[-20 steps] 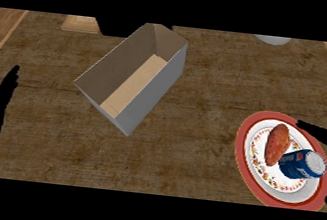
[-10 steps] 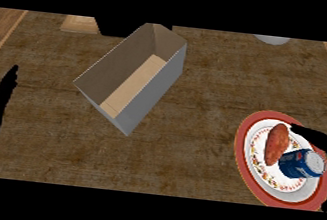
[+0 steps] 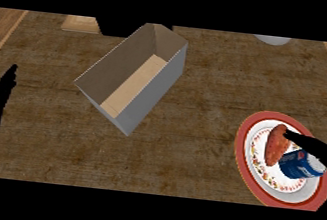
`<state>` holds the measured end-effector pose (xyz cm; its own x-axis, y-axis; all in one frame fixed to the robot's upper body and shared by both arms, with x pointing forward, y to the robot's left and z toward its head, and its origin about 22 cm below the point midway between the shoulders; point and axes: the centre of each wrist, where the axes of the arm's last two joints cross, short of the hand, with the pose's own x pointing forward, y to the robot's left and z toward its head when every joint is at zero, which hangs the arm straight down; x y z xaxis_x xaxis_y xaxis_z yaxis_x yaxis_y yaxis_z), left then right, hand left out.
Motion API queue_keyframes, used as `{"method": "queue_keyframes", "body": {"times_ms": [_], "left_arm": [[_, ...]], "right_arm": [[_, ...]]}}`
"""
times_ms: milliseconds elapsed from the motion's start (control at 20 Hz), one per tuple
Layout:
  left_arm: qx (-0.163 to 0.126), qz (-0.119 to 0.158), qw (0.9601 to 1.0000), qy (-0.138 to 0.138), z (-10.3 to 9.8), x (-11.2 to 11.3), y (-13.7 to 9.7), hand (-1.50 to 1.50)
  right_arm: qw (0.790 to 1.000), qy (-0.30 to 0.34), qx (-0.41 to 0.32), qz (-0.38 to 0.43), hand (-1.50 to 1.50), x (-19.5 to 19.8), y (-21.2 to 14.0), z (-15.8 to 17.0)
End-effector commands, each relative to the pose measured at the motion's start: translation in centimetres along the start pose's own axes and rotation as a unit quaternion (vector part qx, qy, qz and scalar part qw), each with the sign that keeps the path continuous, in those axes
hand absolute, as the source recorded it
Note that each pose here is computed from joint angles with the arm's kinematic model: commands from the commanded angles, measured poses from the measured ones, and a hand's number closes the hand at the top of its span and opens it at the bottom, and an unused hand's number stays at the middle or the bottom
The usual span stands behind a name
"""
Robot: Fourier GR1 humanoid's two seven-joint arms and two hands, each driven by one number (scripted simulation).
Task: Pick the can from the plate and place it in the cardboard box
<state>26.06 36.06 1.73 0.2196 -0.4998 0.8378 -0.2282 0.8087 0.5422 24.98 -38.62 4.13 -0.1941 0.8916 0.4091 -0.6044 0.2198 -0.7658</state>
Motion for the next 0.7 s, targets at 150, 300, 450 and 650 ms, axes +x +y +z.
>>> {"method": "queue_keyframes", "body": {"times_ms": [150, 300, 450, 650], "left_arm": [[-0.004, 0.005, 1.0000, 0.000, 0.6, 0.8, -0.8, 0.00], [-0.003, -0.001, 1.0000, -0.005, 0.0, 0.4, 0.0, 0.00], [-0.003, 0.000, 1.0000, -0.008, -1.0, 0.9, 0.8, 0.00], [0.007, -0.007, 0.9999, -0.007, -0.9, -0.1, 0.8, 0.00]], "right_arm": [[0.999, 0.031, -0.010, -0.005, 1.50, 1.0, 2.0, -4.3], [0.995, 0.016, -0.089, 0.047, 1.50, 0.5, 1.6, -4.6], [0.991, 0.019, -0.113, 0.062, 1.50, -0.2, 2.3, -5.3], [0.983, 0.010, -0.164, 0.083, 1.50, -1.1, 1.7, -4.0]]}}
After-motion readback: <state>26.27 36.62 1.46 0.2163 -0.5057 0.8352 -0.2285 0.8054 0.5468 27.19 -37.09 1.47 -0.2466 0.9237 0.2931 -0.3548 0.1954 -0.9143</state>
